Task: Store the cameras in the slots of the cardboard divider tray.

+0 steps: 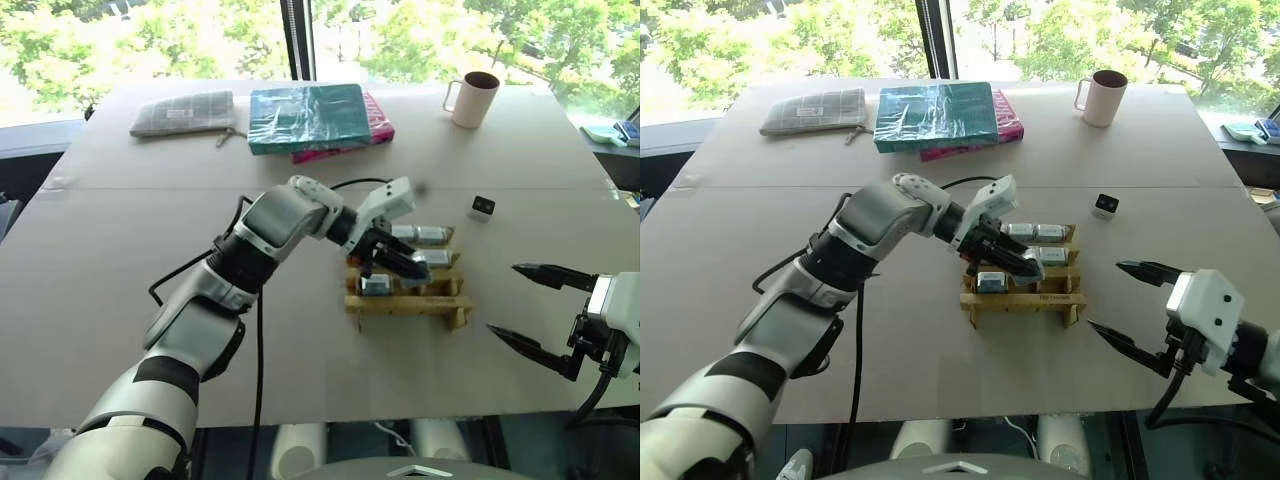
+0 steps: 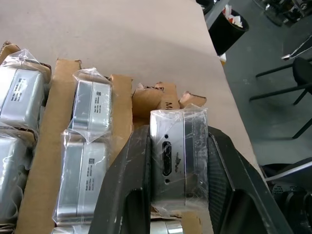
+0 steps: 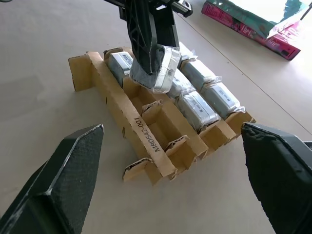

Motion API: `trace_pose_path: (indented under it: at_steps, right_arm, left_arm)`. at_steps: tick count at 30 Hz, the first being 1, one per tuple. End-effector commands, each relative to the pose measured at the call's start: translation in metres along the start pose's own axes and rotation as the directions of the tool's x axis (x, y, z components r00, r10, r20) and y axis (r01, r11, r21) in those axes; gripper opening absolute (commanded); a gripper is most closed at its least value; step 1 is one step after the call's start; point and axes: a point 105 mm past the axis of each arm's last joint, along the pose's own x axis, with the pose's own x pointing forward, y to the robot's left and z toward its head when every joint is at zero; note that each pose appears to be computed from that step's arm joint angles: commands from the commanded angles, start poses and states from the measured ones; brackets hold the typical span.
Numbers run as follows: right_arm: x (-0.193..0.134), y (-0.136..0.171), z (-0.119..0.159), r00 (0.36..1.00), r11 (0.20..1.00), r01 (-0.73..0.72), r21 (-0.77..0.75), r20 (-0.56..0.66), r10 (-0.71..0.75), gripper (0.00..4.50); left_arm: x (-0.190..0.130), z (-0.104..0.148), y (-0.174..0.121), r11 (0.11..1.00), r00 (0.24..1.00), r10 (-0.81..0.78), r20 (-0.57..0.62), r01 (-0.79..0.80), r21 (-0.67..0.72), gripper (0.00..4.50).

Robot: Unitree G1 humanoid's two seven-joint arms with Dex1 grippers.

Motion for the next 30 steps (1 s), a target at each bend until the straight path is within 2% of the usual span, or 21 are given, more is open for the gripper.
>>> trace_pose_path:
  at_steps: [1,21,23,24,27,28,29,30]
  right_arm:
    - [-0.003,-0.003,0.007,1.0,0.999,0.022,-0.047,0.009,-0.022,4.47]
    - [-0.001,-0.005,0.008,0.999,0.997,0.04,-0.058,0.005,-0.04,4.47]
    - [-0.001,-0.005,0.008,0.999,0.997,0.041,-0.058,0.004,-0.041,4.5]
    - [-0.001,-0.005,0.008,0.999,0.997,0.042,-0.057,0.004,-0.041,4.5]
    - [0.001,-0.009,0.004,0.996,0.996,0.082,-0.026,-0.017,-0.083,4.5]
    - [0.002,-0.011,0.003,0.995,0.995,0.096,-0.022,-0.023,-0.096,4.5]
    - [0.003,-0.013,0.004,0.993,0.993,0.118,-0.021,-0.021,-0.119,4.5]
    - [0.004,-0.016,0.005,0.99,0.99,0.14,-0.025,-0.011,-0.141,4.5]
  left_arm:
    - [-0.001,0.0,-0.001,0.997,0.999,0.009,-0.046,-0.006,0.076,0.84]
    - [0.006,-0.006,0.004,0.966,0.972,0.147,-0.183,-0.101,0.238,0.84]
    - [0.005,-0.004,0.0,0.96,0.969,0.154,-0.195,-0.1,0.262,1.89]
    - [0.006,-0.002,-0.003,0.959,0.97,0.155,-0.189,-0.101,0.266,2.19]
    - [-0.004,0.025,-0.014,0.964,0.985,0.158,-0.075,-0.137,0.23,3.73]
    - [-0.006,0.031,-0.017,0.967,0.987,0.153,-0.049,-0.139,0.214,3.93]
    - [-0.012,0.039,-0.017,0.97,0.987,0.162,-0.005,-0.159,0.183,4.4]
    - [-0.018,0.047,-0.017,0.972,0.985,0.17,0.04,-0.175,0.156,4.4]
